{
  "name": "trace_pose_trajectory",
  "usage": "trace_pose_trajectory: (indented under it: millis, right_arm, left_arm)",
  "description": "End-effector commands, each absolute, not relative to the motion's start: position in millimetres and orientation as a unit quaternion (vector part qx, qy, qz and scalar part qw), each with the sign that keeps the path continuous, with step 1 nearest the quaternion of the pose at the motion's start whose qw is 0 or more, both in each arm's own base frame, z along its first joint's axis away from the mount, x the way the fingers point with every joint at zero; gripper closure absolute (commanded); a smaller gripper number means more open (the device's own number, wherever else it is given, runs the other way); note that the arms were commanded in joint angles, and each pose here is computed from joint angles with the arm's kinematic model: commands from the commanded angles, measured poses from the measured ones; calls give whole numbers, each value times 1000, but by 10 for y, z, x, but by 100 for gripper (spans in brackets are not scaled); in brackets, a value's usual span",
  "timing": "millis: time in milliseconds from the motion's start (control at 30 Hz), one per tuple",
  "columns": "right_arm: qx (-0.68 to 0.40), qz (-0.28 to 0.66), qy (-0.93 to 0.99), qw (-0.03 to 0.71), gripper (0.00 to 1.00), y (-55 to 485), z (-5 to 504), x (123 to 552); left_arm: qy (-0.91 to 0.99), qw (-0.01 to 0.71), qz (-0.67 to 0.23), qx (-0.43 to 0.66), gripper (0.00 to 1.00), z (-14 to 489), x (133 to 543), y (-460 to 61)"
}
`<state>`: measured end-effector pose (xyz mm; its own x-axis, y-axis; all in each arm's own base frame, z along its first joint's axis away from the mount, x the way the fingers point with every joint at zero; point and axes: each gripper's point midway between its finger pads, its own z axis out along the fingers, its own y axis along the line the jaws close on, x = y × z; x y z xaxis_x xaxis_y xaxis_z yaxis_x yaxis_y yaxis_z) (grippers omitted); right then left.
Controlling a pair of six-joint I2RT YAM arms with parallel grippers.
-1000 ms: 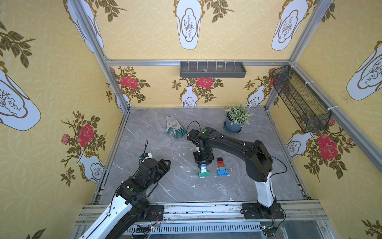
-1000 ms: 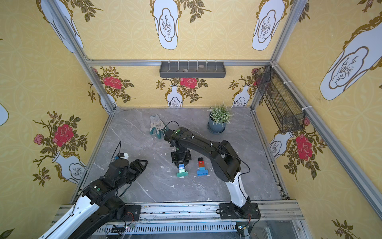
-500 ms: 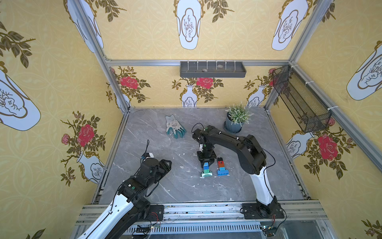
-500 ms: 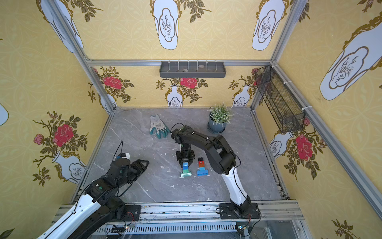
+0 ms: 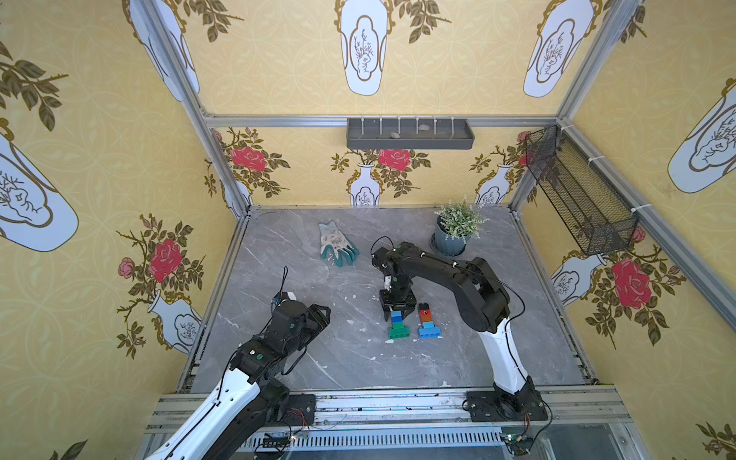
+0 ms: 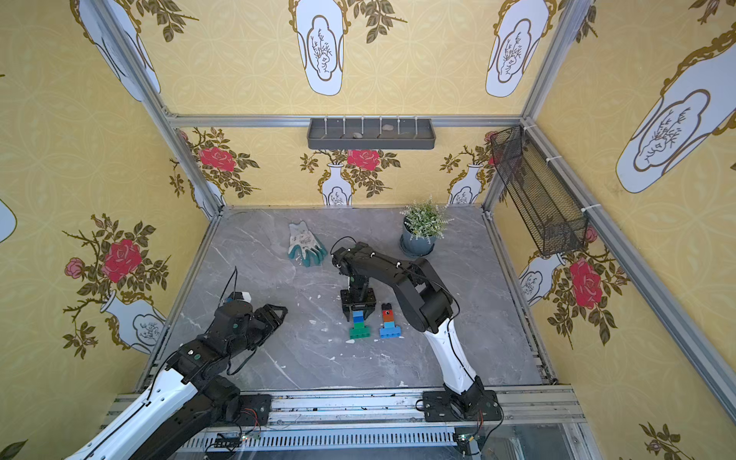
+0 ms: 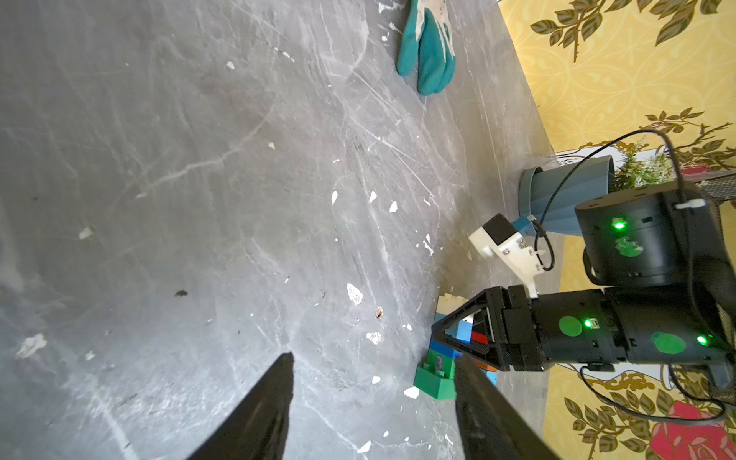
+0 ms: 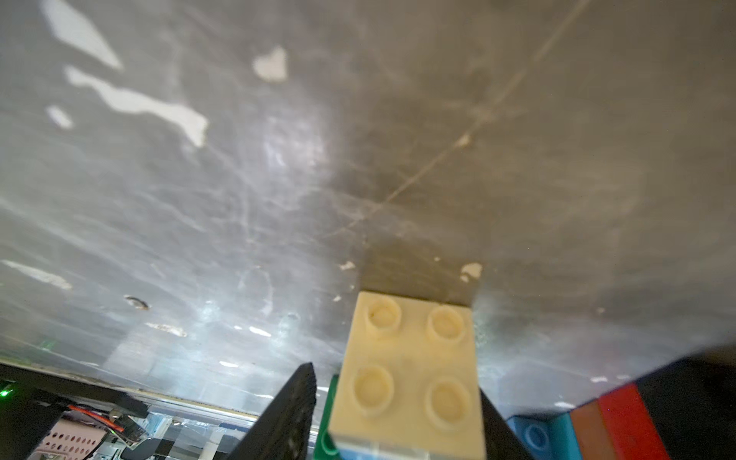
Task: Assemble the number 1 with lego
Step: Adjust the lego brick at the center of the board.
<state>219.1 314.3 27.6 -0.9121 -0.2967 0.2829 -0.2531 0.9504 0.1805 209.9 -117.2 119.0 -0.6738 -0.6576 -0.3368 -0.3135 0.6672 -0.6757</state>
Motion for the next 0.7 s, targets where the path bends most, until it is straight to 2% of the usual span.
trace_pose_trajectory:
  millis: [0, 133, 300, 433, 567, 667]
  right_arm:
    - [133, -87, -980, 118, 38, 3158, 463, 2281]
    - [119, -109, -986, 41, 31, 3054, 797, 2438]
    - [102, -164, -975, -113, 29, 2797, 1342, 2807]
    - [38, -162, -951, -259, 29, 2176, 1731, 3216]
    - [-14, -112, -913, -392, 28, 1328, 1869, 3583]
    - [-9, -57, -883, -466, 25, 807, 1777, 3748]
  left_arm:
    - [865, 308, -296, -265, 33, 1278, 2164, -1177]
    - [862, 342, -274, -253, 27, 1417, 2265, -1096]
    - [846, 423, -205, -252, 22, 1729, 2463, -787]
    - [825, 497, -134, -233, 16, 2050, 2689, -490]
    - [810, 529, -31, -251, 1, 2144, 2875, -64]
    - [798, 551, 40, -240, 0, 2224, 3028, 222]
